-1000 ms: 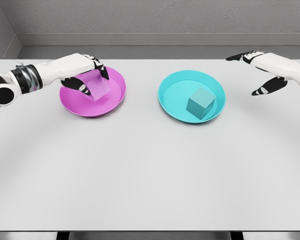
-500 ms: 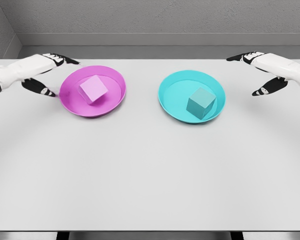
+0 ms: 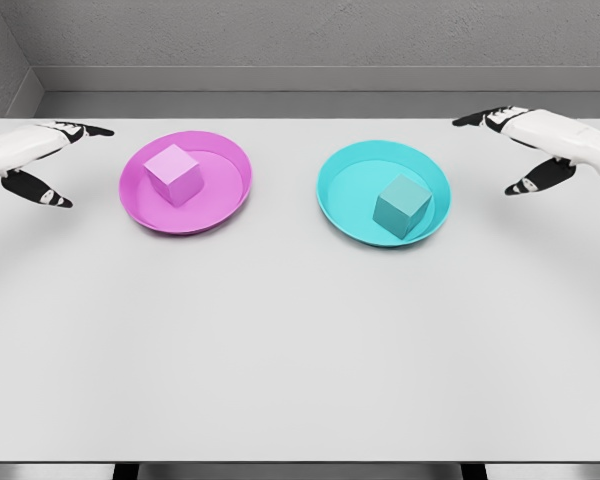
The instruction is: Place the blocks in the corresponding plates according to their colors
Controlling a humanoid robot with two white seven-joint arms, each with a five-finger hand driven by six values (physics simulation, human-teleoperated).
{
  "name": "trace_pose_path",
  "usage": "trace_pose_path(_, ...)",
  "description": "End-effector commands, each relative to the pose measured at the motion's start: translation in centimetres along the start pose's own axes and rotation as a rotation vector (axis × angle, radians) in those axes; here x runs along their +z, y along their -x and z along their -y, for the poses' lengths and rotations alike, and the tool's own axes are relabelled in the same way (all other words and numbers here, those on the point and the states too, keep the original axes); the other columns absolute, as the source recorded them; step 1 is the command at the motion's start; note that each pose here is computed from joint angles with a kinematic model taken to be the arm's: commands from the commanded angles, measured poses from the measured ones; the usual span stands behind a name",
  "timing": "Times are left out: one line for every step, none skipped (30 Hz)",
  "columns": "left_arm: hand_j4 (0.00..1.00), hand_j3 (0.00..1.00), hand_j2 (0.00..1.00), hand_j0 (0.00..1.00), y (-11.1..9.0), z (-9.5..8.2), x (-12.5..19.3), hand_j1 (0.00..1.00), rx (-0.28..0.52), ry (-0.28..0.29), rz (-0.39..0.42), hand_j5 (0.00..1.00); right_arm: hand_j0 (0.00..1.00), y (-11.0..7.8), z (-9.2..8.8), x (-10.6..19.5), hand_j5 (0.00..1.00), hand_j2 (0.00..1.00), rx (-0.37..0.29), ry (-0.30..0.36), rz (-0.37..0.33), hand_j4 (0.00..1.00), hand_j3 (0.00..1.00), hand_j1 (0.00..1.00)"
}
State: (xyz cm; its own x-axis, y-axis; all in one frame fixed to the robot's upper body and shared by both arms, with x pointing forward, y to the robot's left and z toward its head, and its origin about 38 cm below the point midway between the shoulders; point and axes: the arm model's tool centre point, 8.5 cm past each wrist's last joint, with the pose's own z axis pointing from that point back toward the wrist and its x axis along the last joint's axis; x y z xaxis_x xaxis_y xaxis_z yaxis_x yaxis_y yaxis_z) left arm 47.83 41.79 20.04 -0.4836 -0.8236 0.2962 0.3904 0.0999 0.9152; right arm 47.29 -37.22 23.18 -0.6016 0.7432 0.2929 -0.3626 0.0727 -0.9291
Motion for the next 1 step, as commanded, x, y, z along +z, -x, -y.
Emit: trace_pose_path(1.00,1.00,1.00,1.00,0.02,-0.11,0.05,1.00,0.006,-0.007,0.000,1.00,1.00,-0.16,0.27,0.09,1.00,1.00,0.001,0.007,0.004,1.00,1.00,1.00)
